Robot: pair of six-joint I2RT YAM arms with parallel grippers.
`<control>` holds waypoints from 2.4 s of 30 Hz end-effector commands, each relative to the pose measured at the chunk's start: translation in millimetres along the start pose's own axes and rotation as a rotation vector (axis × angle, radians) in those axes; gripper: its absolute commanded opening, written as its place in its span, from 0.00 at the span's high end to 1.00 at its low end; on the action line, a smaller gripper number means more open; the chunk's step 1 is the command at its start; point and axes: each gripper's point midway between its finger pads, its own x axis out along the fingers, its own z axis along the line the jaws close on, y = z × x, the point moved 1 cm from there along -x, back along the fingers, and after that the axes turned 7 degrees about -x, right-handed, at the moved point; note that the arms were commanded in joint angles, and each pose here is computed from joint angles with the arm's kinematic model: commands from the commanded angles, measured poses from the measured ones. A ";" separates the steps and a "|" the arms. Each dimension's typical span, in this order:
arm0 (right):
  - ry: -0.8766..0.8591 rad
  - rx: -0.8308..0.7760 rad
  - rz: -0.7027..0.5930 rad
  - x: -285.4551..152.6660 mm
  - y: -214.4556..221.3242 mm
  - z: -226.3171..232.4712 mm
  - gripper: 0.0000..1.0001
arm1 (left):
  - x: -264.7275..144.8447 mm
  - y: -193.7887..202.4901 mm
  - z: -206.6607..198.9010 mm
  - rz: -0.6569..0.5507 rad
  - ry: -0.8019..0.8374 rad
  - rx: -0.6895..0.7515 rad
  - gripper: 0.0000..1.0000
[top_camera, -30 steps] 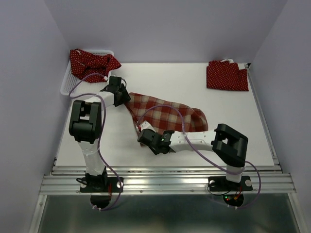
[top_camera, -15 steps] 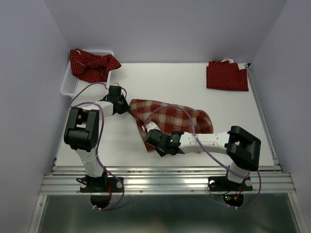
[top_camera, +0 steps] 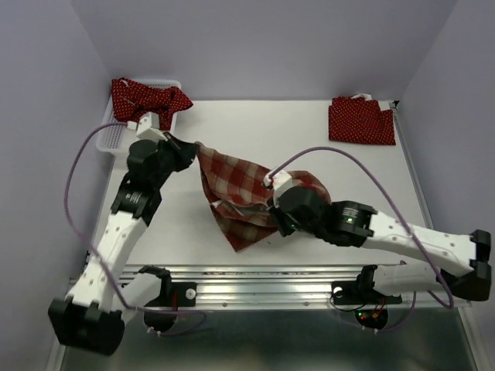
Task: Fold and stack the skirts
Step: Flatten the skirt out
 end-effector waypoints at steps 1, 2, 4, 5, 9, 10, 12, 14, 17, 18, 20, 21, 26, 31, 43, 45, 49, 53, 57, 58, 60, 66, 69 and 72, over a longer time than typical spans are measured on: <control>-0.068 0.012 -0.211 -70.2 -47.9 -14.0 0.99 | -89.1 -50.1 -61.5 -0.243 0.202 -0.063 1.00; -0.076 0.025 -0.264 -88.9 -56.1 -19.7 0.99 | -101.9 -52.3 -64.1 -0.252 0.204 -0.071 1.00; -0.087 0.029 -0.328 -112.1 -72.6 -25.1 0.99 | -130.8 -64.3 -78.8 -0.305 0.256 -0.087 1.00; -0.080 0.028 -0.342 -115.7 -77.1 -27.0 0.99 | -138.4 -68.0 -83.4 -0.321 0.273 -0.090 1.00; 0.059 -0.002 -0.348 -109.5 -91.9 -45.8 0.99 | -131.9 -87.0 -71.9 -0.396 0.169 -0.104 1.00; 0.136 0.018 -0.344 -105.1 -95.7 -62.1 0.99 | -112.1 -88.3 -59.7 -0.392 0.093 -0.106 1.00; 0.217 0.044 -0.326 -92.1 -100.0 -84.3 0.99 | -90.0 -89.5 -52.4 -0.380 0.042 -0.100 1.00; 0.245 0.111 -0.336 -66.1 -109.9 -130.4 0.99 | -51.7 -90.8 -38.4 -0.360 -0.038 -0.074 1.00; 0.196 0.137 -0.309 -25.7 -118.0 -177.4 0.99 | -4.8 -105.9 -37.9 -0.322 -0.092 -0.023 1.00; 0.283 0.162 -0.332 -33.4 -131.1 -219.7 0.99 | -4.9 -131.7 -61.8 -0.358 -0.052 -0.022 1.00; 0.301 0.140 -0.323 -18.6 -148.0 -251.9 0.99 | 26.3 -145.3 -71.2 -0.336 -0.049 0.002 1.00; 0.337 0.097 -0.427 -51.2 -186.2 -281.4 0.99 | 14.8 -178.6 -109.9 -0.399 0.038 0.007 1.00; 0.442 -0.227 -0.577 -107.8 -269.9 -327.0 0.99 | 13.6 -240.2 -203.5 -0.431 0.266 0.082 1.00; 0.545 -0.396 -0.598 -148.8 -282.3 -340.6 0.99 | -25.5 -271.6 -256.9 -0.498 0.420 0.142 1.00; 0.031 -0.310 -0.401 -41.3 -82.4 -225.9 0.86 | 62.6 -41.9 -36.7 -0.084 0.106 -0.003 1.00; -0.075 -0.278 -0.384 -43.1 -55.4 -195.8 0.73 | 61.0 23.3 11.4 0.029 0.010 -0.065 0.97; -0.253 -0.283 -0.320 -55.0 -24.8 -141.8 0.00 | 31.8 77.2 45.7 0.100 -0.116 -0.089 0.01; -0.173 -0.299 -0.454 -84.9 -52.4 -143.6 0.00 | -1.3 57.0 59.3 0.039 -0.278 -0.046 0.01; -0.010 -0.043 -0.578 -102.4 -80.1 -165.6 0.00 | -19.7 21.5 30.3 -0.066 -0.220 -0.054 0.01; 0.041 0.012 -0.560 -97.8 -80.6 -176.9 0.00 | -20.1 20.3 23.6 -0.063 -0.194 -0.055 0.01; 0.066 0.174 -0.535 -92.4 -85.3 -186.3 0.00 | -16.8 22.5 19.2 -0.043 -0.180 -0.053 0.01; 0.150 0.533 -0.244 -12.5 -34.5 -211.5 0.00 | 17.5 65.2 -1.5 0.111 -0.139 -0.007 0.01; 0.161 0.575 -0.169 18.2 -7.7 -213.3 0.00 | 46.8 101.1 -2.1 0.212 -0.157 0.071 0.01; 0.154 0.590 -0.109 38.4 10.1 -212.1 0.00 | 65.9 123.1 7.0 0.294 -0.192 0.112 0.01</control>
